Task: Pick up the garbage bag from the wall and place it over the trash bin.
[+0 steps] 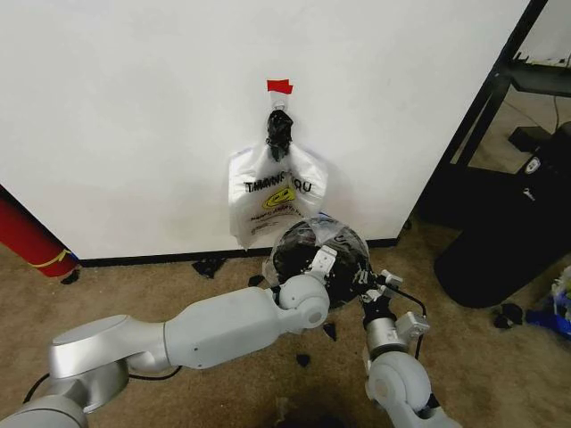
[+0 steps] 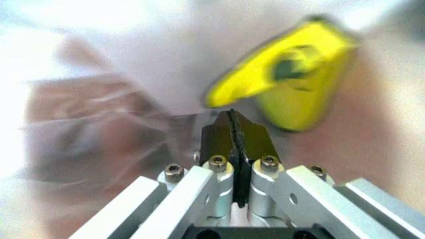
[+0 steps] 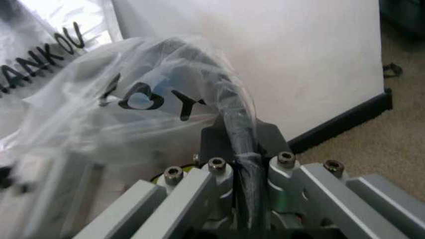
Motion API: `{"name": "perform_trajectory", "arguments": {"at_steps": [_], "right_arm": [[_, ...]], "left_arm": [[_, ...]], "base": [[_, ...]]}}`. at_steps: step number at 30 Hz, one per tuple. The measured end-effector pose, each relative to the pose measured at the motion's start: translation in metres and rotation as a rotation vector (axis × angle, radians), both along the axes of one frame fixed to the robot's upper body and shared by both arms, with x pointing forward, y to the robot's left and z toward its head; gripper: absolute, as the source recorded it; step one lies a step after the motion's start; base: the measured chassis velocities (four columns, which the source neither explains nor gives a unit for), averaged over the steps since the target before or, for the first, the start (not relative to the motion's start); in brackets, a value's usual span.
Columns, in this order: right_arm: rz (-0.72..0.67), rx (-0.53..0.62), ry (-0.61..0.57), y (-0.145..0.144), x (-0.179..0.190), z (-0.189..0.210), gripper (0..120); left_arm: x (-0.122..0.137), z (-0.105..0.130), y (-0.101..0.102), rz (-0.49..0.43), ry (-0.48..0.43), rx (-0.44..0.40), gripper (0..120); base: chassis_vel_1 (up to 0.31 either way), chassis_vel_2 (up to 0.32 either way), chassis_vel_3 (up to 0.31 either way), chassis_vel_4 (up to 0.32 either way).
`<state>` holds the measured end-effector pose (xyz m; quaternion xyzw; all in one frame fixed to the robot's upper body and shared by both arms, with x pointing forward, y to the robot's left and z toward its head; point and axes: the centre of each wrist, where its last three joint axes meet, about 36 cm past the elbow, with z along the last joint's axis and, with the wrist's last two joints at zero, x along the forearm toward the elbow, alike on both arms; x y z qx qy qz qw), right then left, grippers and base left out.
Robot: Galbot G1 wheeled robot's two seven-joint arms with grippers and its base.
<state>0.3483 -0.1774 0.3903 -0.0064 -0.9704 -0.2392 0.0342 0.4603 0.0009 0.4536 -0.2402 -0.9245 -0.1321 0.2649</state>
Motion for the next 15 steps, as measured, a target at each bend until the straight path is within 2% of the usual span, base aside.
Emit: {"name": "perform_trajectory", "arguments": {"at_steps": [5,8,9,12,15], "right_arm": [[0.001,0.003,0.003,0.001,0.001,0.000,1],[0.009,0.009,0.004,0.008,-0.001,0.000,1],[0.010,0.009,0.003,0.009,-0.001,0.000,1],[0.009,0.008,0.003,0.009,-0.002,0.000,1],[0.002,-0.001,0.003,0.004,-0.002,-0.001,1]], "left_arm": [[-0.007,-0.005,0.002,-0.070,0.003,-0.001,0],[-0.004,-0.018,-0.004,-0.093,-0.005,0.077,0],[-0.003,-0.020,-0.004,-0.102,-0.009,0.079,0],[0.001,-0.020,-0.002,-0.142,-0.031,0.054,0],[0.005,-0.021,0.008,-0.187,-0.101,0.014,0]], "base": [[0.000,0.000,0.000,0.000],[0.000,0.000,0.000,0.000],[0.000,0.000,0.000,0.000],[0.000,0.000,0.000,0.000],[0.000,0.000,0.000,0.000]]}}
